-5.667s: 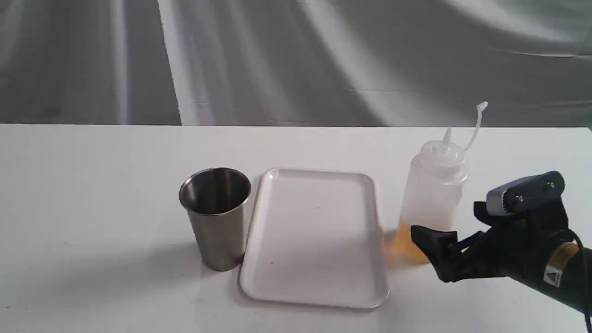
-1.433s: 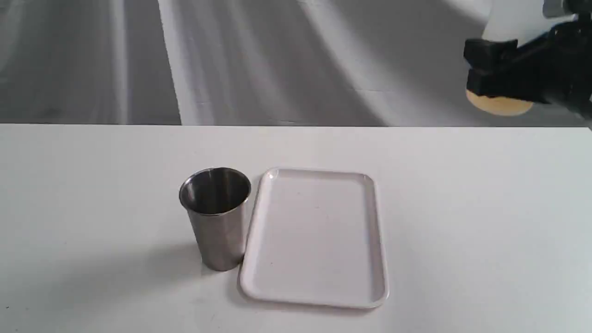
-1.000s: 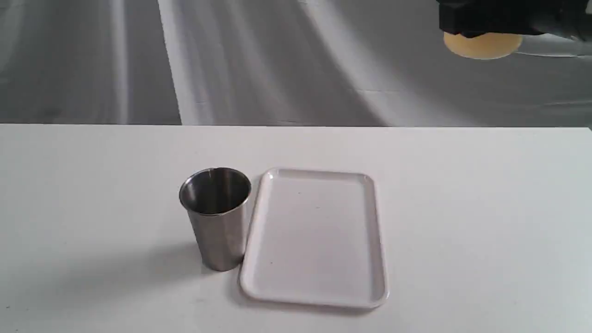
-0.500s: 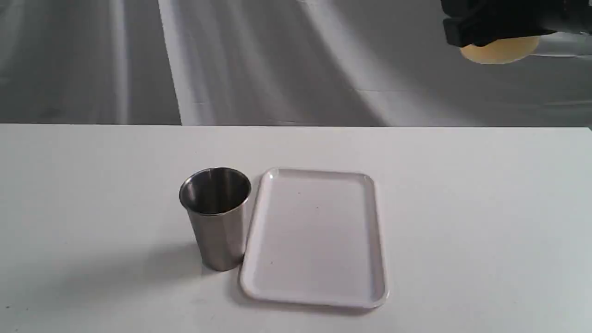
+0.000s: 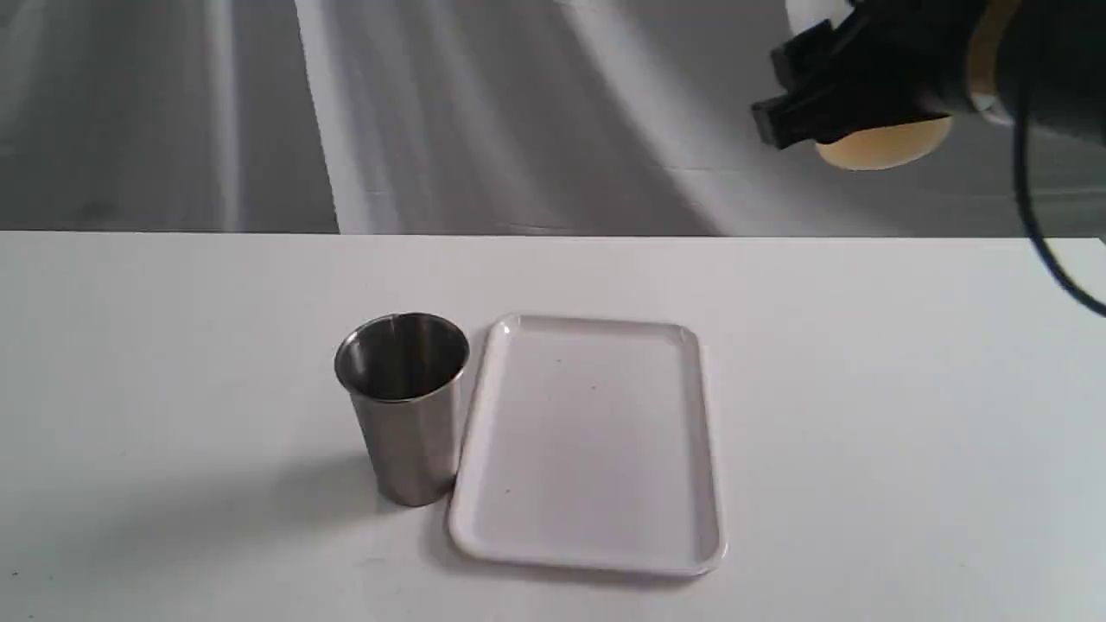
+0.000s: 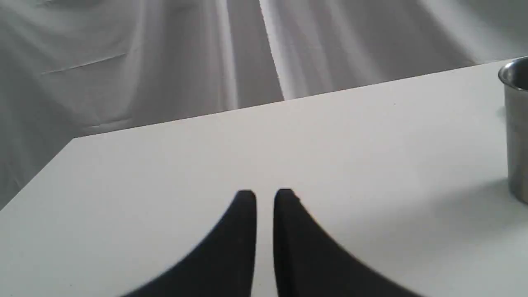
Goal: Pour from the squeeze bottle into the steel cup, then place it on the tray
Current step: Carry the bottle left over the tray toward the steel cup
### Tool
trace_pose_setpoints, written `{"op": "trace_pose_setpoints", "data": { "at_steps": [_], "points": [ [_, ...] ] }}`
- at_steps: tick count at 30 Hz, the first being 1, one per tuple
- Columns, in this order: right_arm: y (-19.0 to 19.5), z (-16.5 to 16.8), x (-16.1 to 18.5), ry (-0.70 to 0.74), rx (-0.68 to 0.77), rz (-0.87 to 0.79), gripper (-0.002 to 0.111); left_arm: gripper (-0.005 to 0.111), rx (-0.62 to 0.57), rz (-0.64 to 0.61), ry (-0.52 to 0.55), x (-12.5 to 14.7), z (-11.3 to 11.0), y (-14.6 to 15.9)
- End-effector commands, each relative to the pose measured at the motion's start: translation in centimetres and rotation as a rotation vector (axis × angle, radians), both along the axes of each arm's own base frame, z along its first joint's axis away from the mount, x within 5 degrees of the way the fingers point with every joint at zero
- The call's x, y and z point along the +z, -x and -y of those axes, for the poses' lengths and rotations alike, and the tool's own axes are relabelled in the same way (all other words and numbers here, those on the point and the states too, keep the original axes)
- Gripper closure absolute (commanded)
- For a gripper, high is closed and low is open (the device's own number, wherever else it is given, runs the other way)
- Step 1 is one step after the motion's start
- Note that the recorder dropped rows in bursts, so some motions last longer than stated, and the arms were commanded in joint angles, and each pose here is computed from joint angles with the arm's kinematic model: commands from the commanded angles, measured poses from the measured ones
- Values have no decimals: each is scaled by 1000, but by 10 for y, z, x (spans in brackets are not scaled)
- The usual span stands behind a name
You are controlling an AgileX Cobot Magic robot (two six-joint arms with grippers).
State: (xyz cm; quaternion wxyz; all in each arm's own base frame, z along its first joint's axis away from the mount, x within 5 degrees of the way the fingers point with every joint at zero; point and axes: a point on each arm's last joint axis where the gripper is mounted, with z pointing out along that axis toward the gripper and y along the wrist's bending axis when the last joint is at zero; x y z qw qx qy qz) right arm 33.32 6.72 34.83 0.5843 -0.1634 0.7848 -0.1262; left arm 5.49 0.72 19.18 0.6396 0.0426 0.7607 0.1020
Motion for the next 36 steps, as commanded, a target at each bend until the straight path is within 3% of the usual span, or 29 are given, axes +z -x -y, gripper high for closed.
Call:
{"op": "trace_pose_setpoints", "data": {
  "at_steps": [1,15,36],
  "points": [
    [-7,-16,-6,34,-8,32,108,98,1,11,7,0,0,0],
    [-30,-64,-79,190,43,-125,108,98,2,11,8,0,0,0],
    [-64,-108,-107,443,77,-104,108,98,1,11,3,0,0,0]
  ]
}}
